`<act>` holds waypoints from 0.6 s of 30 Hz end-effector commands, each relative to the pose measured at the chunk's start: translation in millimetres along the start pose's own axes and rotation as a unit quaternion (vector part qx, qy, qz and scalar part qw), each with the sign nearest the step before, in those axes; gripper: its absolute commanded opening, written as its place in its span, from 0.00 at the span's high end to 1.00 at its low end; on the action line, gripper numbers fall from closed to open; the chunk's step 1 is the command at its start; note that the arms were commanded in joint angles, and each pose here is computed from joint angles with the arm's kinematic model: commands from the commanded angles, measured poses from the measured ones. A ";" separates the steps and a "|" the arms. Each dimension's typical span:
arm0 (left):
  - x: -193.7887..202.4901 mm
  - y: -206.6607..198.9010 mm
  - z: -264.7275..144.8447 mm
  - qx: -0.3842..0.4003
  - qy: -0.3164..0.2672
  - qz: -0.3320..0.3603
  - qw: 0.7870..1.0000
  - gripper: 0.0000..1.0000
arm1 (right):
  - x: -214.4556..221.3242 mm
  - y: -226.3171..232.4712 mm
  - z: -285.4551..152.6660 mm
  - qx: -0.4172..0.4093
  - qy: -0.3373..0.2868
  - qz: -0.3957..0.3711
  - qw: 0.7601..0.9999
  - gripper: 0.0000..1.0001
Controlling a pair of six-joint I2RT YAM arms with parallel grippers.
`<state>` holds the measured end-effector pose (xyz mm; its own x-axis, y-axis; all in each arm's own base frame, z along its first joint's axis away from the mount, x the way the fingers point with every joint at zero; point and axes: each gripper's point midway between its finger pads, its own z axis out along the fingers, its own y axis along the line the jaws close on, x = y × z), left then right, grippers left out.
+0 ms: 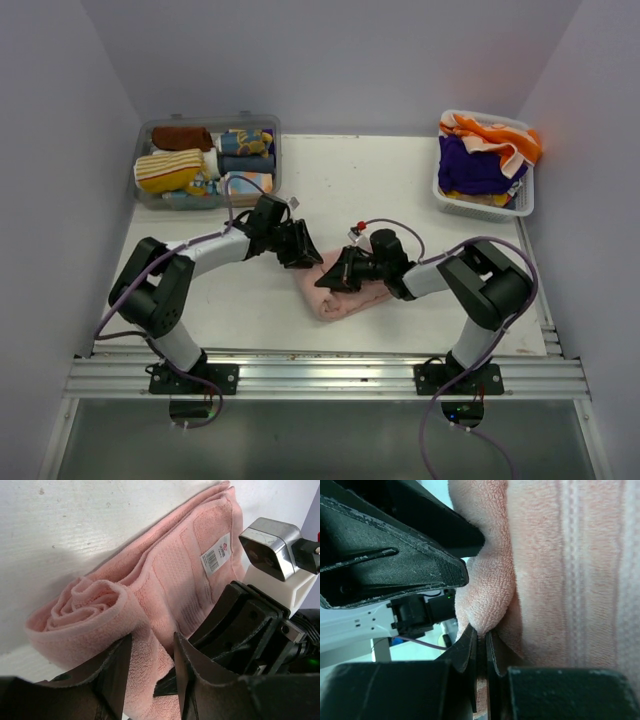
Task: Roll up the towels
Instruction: Roll the towel
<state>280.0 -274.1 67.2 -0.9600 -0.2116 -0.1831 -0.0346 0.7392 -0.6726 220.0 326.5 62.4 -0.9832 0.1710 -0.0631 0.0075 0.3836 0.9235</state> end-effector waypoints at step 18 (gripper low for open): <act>12.4 26.2 30.3 -0.028 0.039 0.016 0.999 0.58 | 9.6 61.7 -70.3 0.265 -0.081 -0.312 0.909 0.65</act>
<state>287.7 -289.0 56.7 -0.9715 -0.1732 -0.1616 -0.0133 0.7209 -0.6929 200.3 301.6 164.0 -0.8178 0.0296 -0.5748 -0.3751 0.7300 0.5713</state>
